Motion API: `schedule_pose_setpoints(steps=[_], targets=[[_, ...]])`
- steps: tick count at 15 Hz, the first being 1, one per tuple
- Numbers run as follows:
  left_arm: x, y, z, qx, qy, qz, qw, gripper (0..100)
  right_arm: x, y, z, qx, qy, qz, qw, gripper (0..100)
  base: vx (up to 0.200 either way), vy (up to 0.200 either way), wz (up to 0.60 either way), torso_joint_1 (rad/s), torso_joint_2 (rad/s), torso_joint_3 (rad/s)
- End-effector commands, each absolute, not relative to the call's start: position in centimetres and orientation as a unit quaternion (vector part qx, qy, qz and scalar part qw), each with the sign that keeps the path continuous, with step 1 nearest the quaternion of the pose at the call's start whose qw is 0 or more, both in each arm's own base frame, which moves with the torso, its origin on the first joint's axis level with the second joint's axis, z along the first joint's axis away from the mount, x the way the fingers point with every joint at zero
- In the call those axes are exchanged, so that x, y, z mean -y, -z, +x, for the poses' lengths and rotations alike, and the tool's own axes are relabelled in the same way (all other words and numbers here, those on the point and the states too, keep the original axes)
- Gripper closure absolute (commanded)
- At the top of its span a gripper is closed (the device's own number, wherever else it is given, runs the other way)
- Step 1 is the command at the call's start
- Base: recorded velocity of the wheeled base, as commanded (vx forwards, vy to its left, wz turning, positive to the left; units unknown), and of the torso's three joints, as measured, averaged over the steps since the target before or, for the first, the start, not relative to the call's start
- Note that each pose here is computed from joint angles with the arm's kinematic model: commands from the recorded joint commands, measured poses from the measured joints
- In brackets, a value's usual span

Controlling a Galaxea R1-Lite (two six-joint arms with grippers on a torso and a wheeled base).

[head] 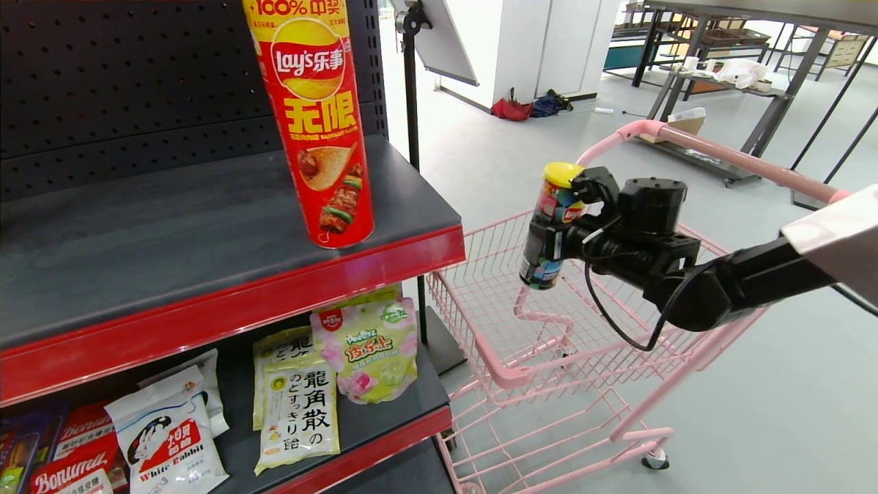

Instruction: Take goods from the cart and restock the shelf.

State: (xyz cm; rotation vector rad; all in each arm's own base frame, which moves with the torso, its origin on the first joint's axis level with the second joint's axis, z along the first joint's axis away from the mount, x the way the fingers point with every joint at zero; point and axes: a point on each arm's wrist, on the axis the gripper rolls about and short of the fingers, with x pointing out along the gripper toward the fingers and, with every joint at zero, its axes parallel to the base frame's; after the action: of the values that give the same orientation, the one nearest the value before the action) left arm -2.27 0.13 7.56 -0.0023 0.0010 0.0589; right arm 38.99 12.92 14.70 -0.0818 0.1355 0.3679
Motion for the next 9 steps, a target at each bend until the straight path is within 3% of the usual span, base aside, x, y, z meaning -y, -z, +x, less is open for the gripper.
schedule_pose_setpoints(steps=[1, 9], targets=[[-0.1, -7.6, -2.3, 0.0, -0.029, -0.002, 1.0, 0, -11.1, -21.0, 33.4, -0.036, -0.169, -0.103, 0.98, 100, 0.0, 0.0, 0.0, 0.0, 0.0, 0.0], [-0.1, -7.6, -2.3, 0.0, -0.029, -0.002, 1.0, 0, -4.6, -22.0, 16.6, -0.028, -0.056, -0.13, 0.99, 100, 0.0, 0.0, 0.0, 0.0, 0.0, 0.0]])
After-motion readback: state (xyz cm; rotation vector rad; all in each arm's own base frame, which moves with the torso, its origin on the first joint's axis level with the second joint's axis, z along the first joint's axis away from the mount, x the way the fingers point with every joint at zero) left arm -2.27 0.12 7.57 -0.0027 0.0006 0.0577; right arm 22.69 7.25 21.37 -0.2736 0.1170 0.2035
